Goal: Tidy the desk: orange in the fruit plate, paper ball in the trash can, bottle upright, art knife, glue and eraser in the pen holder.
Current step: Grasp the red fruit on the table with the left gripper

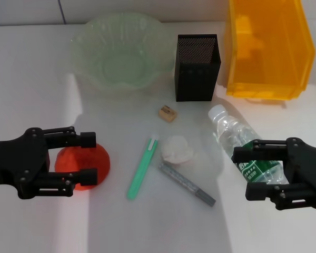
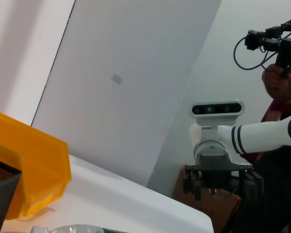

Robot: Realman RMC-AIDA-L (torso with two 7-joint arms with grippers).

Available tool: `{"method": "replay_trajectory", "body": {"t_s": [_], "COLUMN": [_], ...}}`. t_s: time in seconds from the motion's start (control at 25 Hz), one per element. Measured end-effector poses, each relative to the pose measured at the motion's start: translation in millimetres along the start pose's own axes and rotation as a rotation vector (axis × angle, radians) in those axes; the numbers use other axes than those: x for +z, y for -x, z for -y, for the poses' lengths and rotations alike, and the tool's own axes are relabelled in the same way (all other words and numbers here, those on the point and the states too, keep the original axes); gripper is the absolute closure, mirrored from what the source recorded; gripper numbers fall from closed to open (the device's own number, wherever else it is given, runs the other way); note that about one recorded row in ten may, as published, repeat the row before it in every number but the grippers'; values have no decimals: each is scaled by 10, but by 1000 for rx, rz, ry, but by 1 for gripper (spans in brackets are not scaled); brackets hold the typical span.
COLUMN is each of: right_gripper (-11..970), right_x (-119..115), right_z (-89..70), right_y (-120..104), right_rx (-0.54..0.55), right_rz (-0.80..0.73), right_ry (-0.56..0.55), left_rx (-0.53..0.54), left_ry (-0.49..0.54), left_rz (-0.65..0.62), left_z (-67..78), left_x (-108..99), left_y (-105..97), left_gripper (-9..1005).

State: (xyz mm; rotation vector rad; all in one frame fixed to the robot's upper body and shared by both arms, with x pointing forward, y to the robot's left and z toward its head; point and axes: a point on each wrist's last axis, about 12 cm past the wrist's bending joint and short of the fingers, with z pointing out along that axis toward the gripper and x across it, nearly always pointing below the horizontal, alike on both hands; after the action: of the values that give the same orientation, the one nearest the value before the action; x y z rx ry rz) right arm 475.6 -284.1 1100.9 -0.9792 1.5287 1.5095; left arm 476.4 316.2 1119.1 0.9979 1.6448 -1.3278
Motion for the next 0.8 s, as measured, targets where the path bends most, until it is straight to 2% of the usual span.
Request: {"method": "replay_trajectory", "body": {"t_s": [0.12,0.8], "right_gripper": [236,236], "right_x": [26,40], "right_z": [19,54], "right_y": [14,21], "right_rx": [-5,-15], "right_rz": [-3,-4], "right_ry": [0,-18], "left_rx": [-10,-9], "left_ry": [-9,1], "left_rz": [-14,-27], "left_z": [-6,-51], "left_x": [38,86], "left_y": [-10,16], "left_gripper": [213,221]}}
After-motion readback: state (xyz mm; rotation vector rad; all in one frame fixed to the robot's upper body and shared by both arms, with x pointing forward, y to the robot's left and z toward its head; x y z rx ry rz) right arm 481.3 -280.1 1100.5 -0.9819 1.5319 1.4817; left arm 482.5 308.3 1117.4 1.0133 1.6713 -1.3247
